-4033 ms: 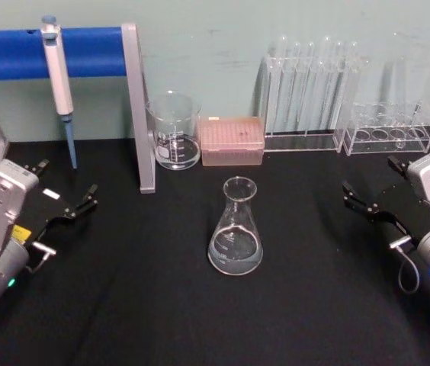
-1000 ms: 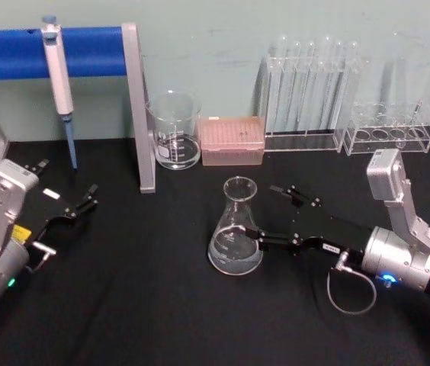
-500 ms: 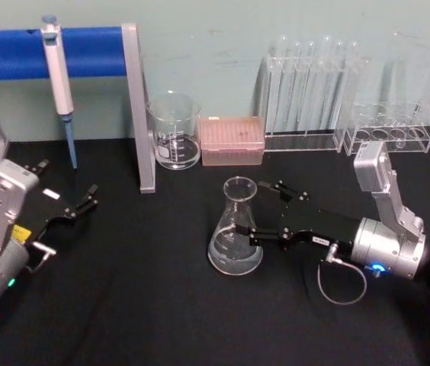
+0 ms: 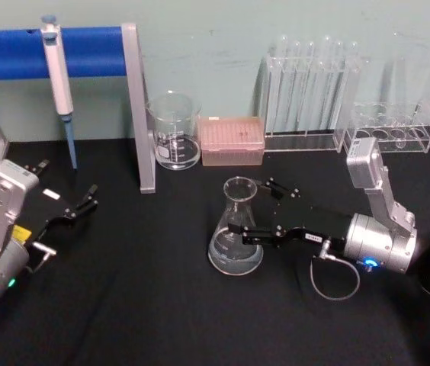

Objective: Grasp the erlenmeyer flask with one hand, shake it three times, then place it back.

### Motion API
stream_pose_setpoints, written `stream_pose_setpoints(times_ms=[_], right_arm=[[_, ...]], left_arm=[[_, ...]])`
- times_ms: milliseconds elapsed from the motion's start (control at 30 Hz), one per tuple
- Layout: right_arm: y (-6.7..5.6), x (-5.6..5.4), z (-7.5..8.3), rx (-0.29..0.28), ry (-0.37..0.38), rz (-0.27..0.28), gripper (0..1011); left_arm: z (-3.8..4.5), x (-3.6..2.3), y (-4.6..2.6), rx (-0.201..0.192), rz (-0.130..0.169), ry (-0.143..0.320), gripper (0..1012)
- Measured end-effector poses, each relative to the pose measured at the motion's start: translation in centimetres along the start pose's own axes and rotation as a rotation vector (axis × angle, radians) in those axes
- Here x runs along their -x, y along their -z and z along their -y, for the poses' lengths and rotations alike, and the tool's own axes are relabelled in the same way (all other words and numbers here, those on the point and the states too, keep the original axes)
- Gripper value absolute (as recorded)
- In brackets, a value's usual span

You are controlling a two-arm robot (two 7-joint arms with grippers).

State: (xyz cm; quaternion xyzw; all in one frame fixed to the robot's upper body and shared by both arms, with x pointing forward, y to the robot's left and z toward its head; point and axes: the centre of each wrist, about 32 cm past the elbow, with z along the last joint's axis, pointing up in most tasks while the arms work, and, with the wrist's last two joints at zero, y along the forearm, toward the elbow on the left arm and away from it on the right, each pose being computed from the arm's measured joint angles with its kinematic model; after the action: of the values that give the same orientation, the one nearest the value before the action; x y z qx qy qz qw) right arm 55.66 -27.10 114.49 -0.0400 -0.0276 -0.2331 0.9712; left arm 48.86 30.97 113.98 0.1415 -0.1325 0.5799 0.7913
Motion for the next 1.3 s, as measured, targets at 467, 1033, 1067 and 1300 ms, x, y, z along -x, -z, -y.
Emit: stream_pose_setpoints(times_ms=[467, 1033, 1067, 1300], right_arm=[[0.0, -0.6, -0.9, -0.004, -0.013, 0.003, 1000], [0.0, -0.6, -1.6, -0.008, -0.026, -0.008, 1000], [0.0, -0.6, -1.6, -0.008, -0.024, -0.008, 1000], [0.0, -0.6, -1.6, -0.006, -0.019, -0.01, 1000]], left_arm=[[0.0, 0.0, 0.0, 0.0, 0.0, 0.0, 1001], [0.0, 0.0, 0.0, 0.0, 0.0, 0.0, 1001], [0.0, 0.0, 0.0, 0.0, 0.0, 0.0, 1001], [0.0, 0.0, 0.0, 0.0, 0.0, 0.0, 1001]])
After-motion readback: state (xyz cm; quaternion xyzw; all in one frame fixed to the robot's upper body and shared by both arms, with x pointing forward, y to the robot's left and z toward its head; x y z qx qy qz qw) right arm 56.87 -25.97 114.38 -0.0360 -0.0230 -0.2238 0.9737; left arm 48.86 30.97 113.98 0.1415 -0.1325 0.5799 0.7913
